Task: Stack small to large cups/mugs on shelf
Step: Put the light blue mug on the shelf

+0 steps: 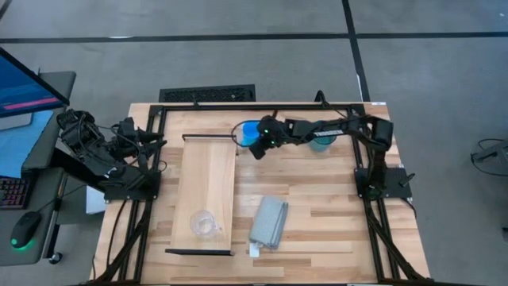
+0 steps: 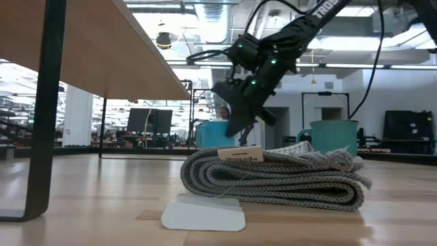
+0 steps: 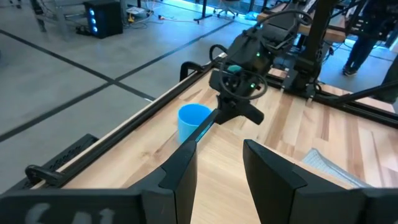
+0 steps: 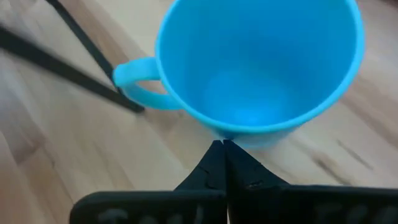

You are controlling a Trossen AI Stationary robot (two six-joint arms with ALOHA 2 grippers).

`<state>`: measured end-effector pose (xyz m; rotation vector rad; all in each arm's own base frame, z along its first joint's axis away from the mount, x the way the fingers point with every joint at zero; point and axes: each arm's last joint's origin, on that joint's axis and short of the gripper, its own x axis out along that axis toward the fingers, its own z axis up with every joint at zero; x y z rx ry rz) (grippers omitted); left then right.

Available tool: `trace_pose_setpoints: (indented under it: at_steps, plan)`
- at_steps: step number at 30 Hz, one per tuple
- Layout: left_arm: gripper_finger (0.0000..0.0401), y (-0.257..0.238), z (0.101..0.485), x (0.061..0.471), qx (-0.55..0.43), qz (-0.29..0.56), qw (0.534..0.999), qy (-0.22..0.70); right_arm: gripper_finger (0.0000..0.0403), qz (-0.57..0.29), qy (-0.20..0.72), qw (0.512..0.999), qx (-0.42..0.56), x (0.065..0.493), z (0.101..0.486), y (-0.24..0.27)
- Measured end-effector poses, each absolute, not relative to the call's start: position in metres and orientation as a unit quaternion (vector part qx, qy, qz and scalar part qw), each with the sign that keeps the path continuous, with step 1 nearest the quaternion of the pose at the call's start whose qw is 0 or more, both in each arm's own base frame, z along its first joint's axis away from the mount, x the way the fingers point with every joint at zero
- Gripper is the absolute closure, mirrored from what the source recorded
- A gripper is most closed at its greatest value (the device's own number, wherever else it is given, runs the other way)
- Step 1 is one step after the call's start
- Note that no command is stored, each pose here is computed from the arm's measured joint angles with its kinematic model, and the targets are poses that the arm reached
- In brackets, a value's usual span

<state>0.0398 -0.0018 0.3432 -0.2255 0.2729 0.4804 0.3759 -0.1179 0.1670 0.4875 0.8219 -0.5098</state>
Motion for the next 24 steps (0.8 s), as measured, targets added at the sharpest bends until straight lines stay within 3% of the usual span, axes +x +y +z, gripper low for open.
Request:
trace_pose_setpoints:
  at_steps: [10, 24]
  plan:
    - [0.028, -0.002, 0.343, 0.04, -0.114, 0.237, 0.955, 0.134, 0.0395, -0.239, 0.385, 0.864, 0.218, 0.386, 0.178, -0.127]
    - [0.028, -0.001, 0.342, 0.039, -0.103, 0.235, 0.956, 0.142, 0.0395, -0.192, 0.393, 0.88, 0.187, 0.365, 0.235, -0.083]
